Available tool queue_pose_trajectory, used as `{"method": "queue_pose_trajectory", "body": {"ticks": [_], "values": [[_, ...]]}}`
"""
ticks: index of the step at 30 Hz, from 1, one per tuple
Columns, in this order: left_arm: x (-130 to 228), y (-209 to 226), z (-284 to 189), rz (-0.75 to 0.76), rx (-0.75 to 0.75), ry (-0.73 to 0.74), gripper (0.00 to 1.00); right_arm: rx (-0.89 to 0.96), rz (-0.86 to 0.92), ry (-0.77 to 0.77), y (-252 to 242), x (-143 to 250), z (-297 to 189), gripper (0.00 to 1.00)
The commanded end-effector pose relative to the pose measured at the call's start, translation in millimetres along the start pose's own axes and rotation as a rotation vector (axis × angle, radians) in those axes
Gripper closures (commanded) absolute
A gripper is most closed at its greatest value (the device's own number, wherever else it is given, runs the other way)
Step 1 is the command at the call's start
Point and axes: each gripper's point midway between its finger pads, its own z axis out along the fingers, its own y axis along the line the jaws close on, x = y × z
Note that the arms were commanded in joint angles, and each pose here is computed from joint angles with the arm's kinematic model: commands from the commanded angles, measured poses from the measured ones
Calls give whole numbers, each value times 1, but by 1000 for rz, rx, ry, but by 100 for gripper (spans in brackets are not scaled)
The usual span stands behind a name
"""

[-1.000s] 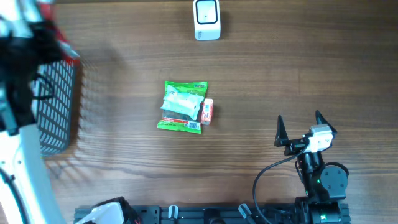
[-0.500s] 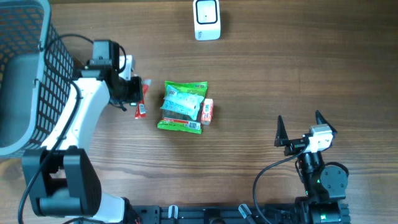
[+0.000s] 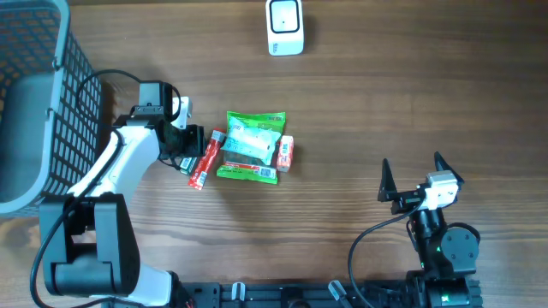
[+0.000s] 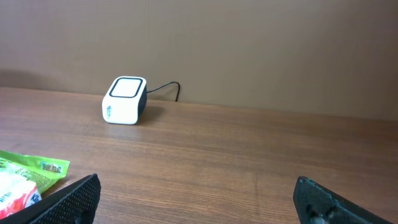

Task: Scan the item barcode
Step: 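Place the green gum box and red candy stick left of the bags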

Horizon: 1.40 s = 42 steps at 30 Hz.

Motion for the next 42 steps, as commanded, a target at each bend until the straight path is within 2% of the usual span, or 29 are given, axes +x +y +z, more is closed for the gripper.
{"method": "queue_pose_trajectory", "body": {"ticks": [1,5,7,9,12,17,18,19,25,30,33,34,35,40,42], "values": [[-19,-3,-15,15,1,-53,31,12,-2,-3,-3,0,0,0],[-47,-10,-56,-8,9,-142,26,12,-2,-3,-3,0,0,0],[-57,-13,-76,-42,16,-184,15,12,-2,-3,-3,0,0,0],[-65,-16,-96,-109,29,-239,0,12,-2,-3,-3,0,0,0],[-71,-23,-110,-166,72,-286,0,12,-2,-2,-3,0,0,0],[-60,-23,-107,-172,72,-239,0,12,-2,-2,-3,0,0,0],[-59,-24,-107,-172,79,-232,9,12,-2,-3,-3,0,0,0],[-57,-27,-106,-171,94,-224,96,12,-2,-2,-2,0,0,0],[-40,-49,-106,-190,220,-137,96,-18,8,-5,3,-1,0,0],[-31,-49,-105,-202,217,-97,96,-35,242,-6,5,-4,0,0],[-29,-49,-105,-204,216,-92,96,-35,255,-53,3,-30,-4,0],[-30,-49,-105,-204,217,-94,96,-45,254,-67,4,-52,-9,0],[-30,-48,-105,-215,217,-95,96,-102,256,-28,13,-92,-18,0],[-36,-41,-105,-248,175,-124,96,-210,289,186,32,-131,-19,0],[-39,-35,-104,-250,141,-138,96,-215,314,329,34,-141,-14,0]]}}
